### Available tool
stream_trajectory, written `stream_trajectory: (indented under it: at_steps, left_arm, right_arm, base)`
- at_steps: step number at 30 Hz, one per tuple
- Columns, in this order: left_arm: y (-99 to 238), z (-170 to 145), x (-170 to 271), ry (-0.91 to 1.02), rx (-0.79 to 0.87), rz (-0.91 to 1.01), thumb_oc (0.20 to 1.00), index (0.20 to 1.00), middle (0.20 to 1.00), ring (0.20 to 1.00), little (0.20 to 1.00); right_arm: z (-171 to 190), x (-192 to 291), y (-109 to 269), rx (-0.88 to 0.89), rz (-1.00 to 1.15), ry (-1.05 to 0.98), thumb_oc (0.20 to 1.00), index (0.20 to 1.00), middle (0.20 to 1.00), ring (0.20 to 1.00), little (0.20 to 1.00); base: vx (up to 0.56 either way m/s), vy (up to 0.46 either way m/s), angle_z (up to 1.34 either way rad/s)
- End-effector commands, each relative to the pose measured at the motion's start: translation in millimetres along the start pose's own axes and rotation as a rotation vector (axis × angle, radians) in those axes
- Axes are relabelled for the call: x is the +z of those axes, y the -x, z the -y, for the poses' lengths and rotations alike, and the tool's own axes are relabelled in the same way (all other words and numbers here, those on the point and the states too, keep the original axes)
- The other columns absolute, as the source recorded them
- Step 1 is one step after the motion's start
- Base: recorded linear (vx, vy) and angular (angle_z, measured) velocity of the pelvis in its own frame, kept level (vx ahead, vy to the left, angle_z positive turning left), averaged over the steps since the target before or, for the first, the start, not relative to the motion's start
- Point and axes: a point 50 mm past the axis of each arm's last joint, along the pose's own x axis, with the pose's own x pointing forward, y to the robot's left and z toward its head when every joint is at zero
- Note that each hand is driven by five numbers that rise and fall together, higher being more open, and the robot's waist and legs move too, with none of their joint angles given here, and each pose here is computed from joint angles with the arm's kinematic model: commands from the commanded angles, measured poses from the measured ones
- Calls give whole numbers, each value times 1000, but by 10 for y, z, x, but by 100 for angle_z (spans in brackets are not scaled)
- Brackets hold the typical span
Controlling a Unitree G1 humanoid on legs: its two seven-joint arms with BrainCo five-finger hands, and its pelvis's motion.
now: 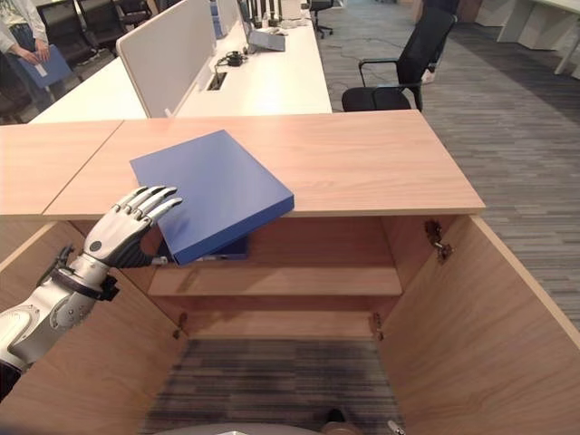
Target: Put the empty folder in the office cabinet
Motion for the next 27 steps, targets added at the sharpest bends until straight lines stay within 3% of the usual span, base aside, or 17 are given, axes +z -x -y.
stream_trajectory:
  at_steps: [1,18,19,20,21,27]
  left_arm:
    - [-225,-191,-69,-40,93,2,1000,1000,1000,1000,1000]
    - [-406,-146,52,-24,140,27,1000,1000,1000,1000,1000]
    - [-406,-145,58,-21,141,27,517,517,517,517,517]
    - [-408,-141,63,-19,139,28,395,395,395,395,395]
    - [-416,-138,72,-16,136,32,200,200,200,200,200]
    - [-406,-90,93,3,111,36,200,200,200,200,200]
  right_arm:
    - [-85,131,-28,6,37,-75,1000,1000,1000,1000,1000]
    - [-102,138,-30,5,36,-63,1000,1000,1000,1000,1000]
    - [-104,138,-29,5,36,-63,1000,1000,1000,1000,1000]
    - [-107,141,-29,7,38,-63,1000,1000,1000,1000,1000]
    - [-109,150,-31,8,39,-63,1000,1000,1000,1000,1000]
    - [-118,159,-32,10,41,-71,1000,1000,1000,1000,1000]
  base:
    - [0,0,0]
    - [0,0,0]
    - [0,0,0]
    - [0,0,0]
    - [0,0,0]
    - [0,0,0]
